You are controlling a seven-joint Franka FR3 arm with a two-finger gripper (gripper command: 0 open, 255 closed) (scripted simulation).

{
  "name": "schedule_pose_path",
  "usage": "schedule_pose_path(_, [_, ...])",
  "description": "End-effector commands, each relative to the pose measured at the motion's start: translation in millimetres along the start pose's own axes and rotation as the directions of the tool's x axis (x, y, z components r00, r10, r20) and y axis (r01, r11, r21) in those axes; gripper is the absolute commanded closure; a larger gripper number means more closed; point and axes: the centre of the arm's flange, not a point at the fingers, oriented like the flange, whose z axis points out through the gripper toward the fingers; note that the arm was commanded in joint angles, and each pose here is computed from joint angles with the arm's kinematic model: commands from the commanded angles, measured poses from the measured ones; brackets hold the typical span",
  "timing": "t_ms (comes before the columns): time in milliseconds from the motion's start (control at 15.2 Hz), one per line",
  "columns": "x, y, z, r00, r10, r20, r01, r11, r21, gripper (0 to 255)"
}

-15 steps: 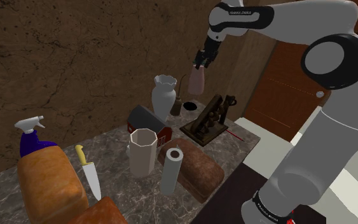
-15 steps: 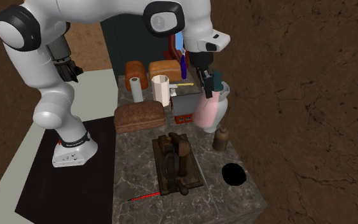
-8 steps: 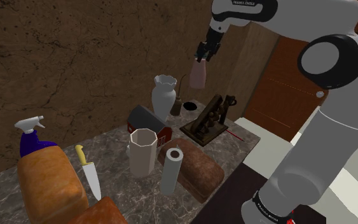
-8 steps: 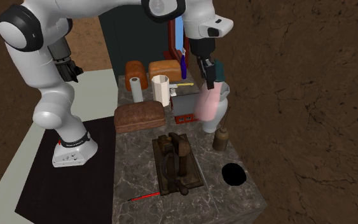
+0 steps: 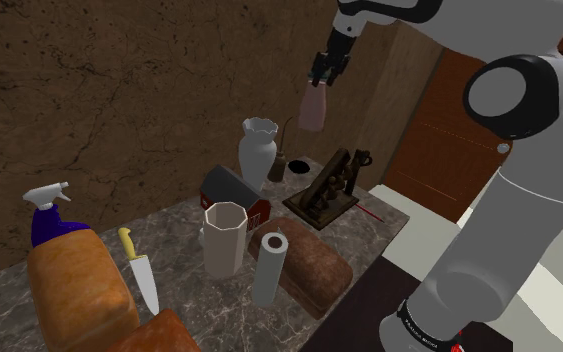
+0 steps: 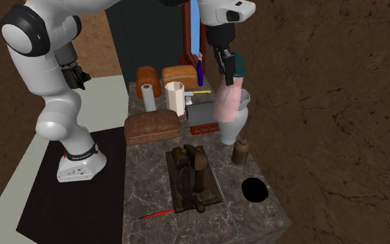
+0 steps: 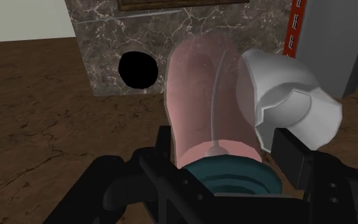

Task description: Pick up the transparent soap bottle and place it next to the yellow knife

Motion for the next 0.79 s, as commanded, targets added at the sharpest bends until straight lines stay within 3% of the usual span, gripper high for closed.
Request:
schedule_pose_path(0, [-7.3, -18.6, -3.3, 1.0, 0.0, 0.0, 0.0, 1.0, 0.0, 255])
schedule_pose_path(726, [-57.2, -154.3, -17.4, 1.0, 0.0, 0.0, 0.0, 1.0, 0.0, 255])
